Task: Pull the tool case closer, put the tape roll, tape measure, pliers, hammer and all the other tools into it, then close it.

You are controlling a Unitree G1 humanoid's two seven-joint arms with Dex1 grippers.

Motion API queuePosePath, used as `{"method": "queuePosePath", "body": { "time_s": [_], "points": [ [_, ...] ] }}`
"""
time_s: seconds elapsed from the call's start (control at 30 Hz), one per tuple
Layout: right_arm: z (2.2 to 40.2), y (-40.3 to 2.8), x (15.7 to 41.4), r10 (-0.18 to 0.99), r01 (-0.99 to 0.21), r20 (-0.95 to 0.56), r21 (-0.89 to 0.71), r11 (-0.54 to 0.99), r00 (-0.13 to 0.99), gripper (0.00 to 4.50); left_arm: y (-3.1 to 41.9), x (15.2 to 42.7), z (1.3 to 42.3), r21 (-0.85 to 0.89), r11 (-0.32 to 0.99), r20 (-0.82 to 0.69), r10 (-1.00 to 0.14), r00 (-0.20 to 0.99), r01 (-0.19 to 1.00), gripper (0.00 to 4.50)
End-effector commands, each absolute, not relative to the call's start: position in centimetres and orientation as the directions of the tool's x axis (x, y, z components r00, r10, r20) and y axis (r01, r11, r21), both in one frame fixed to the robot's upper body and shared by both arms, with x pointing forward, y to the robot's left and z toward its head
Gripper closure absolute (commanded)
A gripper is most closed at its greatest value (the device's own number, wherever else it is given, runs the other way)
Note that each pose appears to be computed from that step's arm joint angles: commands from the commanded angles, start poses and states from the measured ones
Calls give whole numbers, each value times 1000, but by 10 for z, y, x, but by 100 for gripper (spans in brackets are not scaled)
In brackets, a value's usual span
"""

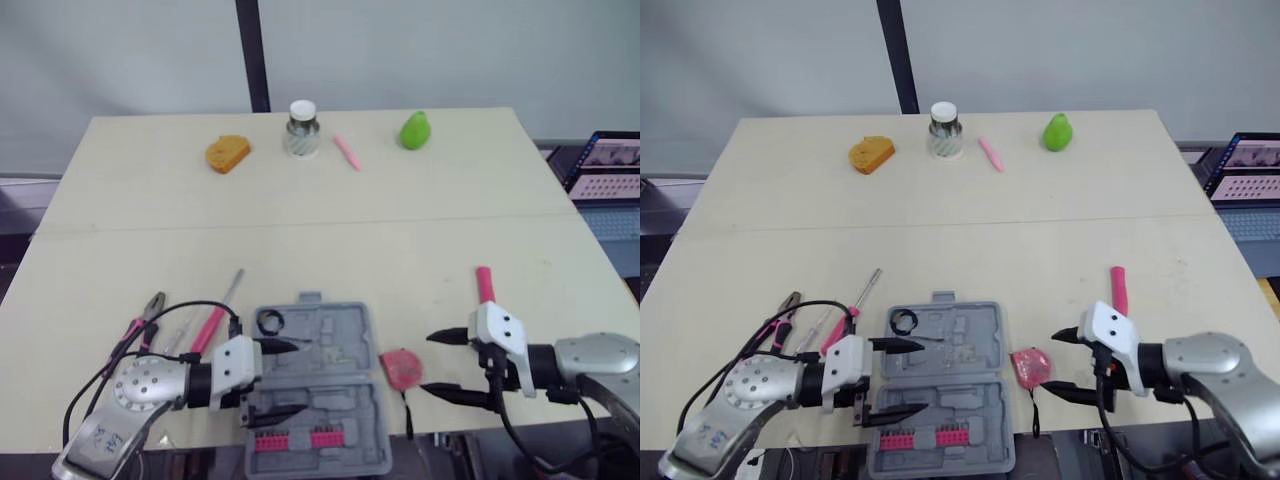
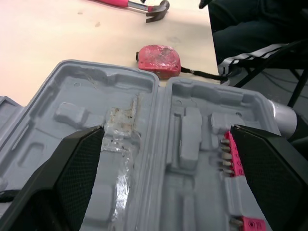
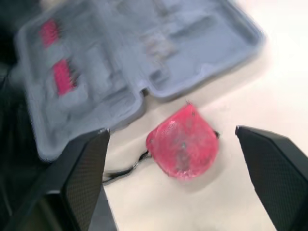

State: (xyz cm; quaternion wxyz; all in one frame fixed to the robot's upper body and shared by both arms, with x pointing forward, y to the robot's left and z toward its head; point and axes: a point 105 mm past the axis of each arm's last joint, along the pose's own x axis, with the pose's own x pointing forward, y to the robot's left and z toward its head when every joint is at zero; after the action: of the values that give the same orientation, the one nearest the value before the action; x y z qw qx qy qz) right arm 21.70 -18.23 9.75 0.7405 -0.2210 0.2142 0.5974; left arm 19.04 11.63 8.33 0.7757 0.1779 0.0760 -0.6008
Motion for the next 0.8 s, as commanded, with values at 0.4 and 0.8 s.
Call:
{"method": "queuePosePath", "body": {
  "time_s": [0.4,0.8],
  "points": [
    [65,-170,247,765,-955,-644,-237,-181,14,5,106,172,82,301,202,-254,-925,282,932,0],
    [52,-169,254,741,-929,-672,-280,-242,10,5,104,178,85,322,218,-245,-921,303,921,0]
  ]
}}
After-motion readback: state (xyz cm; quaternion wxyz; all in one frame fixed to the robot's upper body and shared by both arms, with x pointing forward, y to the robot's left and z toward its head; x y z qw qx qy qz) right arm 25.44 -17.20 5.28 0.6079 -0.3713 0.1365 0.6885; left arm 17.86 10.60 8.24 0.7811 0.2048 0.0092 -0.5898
